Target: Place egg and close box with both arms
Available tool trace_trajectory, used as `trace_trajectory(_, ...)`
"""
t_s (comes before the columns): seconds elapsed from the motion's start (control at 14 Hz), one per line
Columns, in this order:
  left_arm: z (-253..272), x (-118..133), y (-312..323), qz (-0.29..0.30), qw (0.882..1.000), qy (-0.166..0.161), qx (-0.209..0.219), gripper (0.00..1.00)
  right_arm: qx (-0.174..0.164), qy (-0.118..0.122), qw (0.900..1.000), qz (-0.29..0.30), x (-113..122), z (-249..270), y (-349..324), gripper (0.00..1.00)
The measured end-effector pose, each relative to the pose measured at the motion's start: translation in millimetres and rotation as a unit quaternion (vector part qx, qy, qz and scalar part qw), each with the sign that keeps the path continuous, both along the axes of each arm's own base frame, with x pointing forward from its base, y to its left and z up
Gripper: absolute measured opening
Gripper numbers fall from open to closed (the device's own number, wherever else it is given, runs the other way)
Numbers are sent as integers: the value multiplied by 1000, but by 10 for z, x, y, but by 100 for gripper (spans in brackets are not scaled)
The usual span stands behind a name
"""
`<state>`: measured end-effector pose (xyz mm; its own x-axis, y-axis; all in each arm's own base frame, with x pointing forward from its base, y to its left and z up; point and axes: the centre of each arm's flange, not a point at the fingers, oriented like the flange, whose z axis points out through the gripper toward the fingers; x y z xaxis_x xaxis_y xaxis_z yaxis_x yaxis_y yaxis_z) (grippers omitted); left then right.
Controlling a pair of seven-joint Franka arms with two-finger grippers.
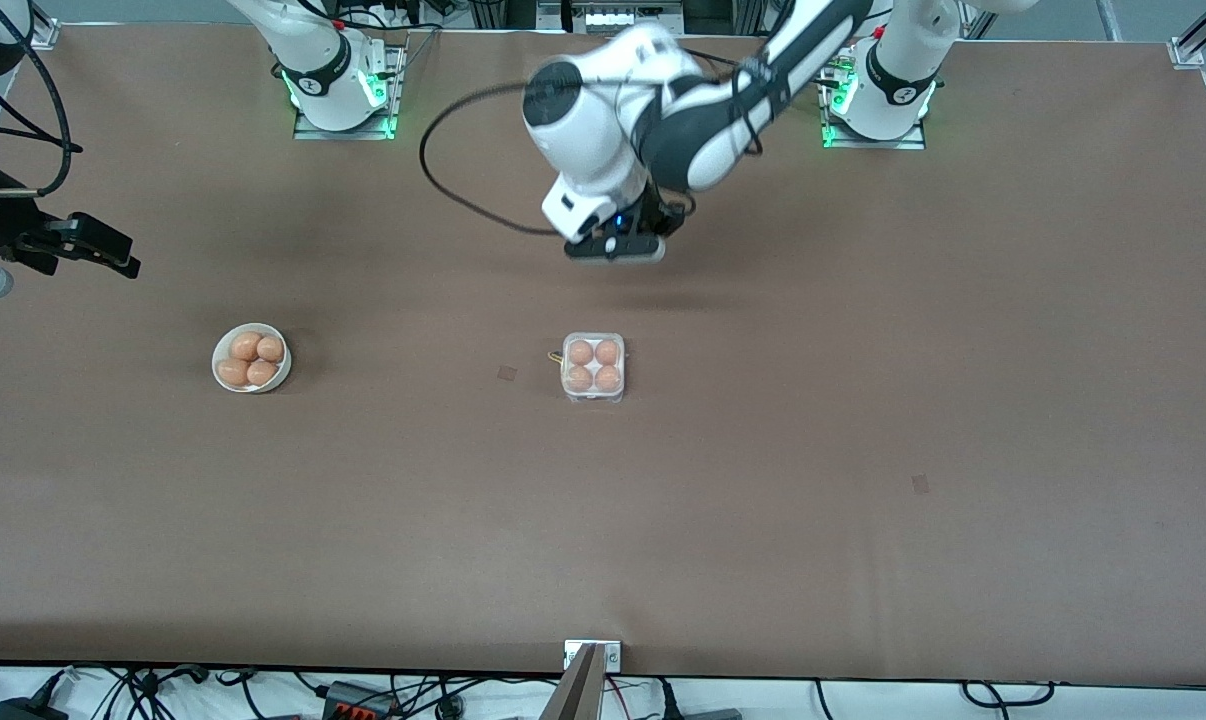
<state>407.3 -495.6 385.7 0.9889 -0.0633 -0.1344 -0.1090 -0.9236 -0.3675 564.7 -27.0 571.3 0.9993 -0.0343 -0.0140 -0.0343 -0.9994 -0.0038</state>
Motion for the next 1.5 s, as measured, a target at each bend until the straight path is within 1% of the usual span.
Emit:
trace_trajectory(0.07,140,-47,66,0,1000,6,11,1,0,0,1000,0,0,0,0,100)
trace_trajectory(0.14,294,-37,171,-1,1000,17,14,1,0,0,1000,0,0,0,1,100)
trace_trajectory(0.21,463,57,336,-1,999,31,6,1,-1,0,1000,1,0,0,2,100)
trace_trajectory(0.29,641,226,566,5,999,43,-10,1,-1,0,1000,1,0,0,3,100)
trace_trajectory(0.43,984,681,1213,32,996,60,-55,1,-1,0,1000,1,0,0,6,100)
trace_trajectory(0.5,1117,869,1530,35,995,65,-75,1,-1,0,1000,1,0,0,6,100)
trace_trajectory(0.64,1326,1109,2038,31,991,70,-106,1,-1,0,1000,1,0,0,6,100)
trace_trajectory(0.79,1486,1232,2464,36,985,87,-142,1,-1,0,1000,1,0,0,8,100)
trace_trajectory(0.93,1665,1319,2895,27,980,93,-176,1,-1,0,1000,1,0,-1,8,100)
trace_trajectory(1.07,1853,1362,3308,15,978,84,-192,1,-1,1,1000,1,-1,-1,8,100)
trace_trajectory(1.29,2028,1272,3815,4,975,75,-207,2,-1,1,1000,1,-1,-1,8,100)
trace_trajectory(1.36,2063,1211,3930,0,976,69,-208,6,-1,1,1000,1,-1,-1,8,100)
trace_trajectory(1.43,2089,1155,4017,-3,976,63,-208,6,-1,1,1000,1,-1,-1,8,100)
trace_trajectory(1.5,2097,1102,4086,-5,976,60,-208,14,-1,1,1000,1,-1,1,7,100)
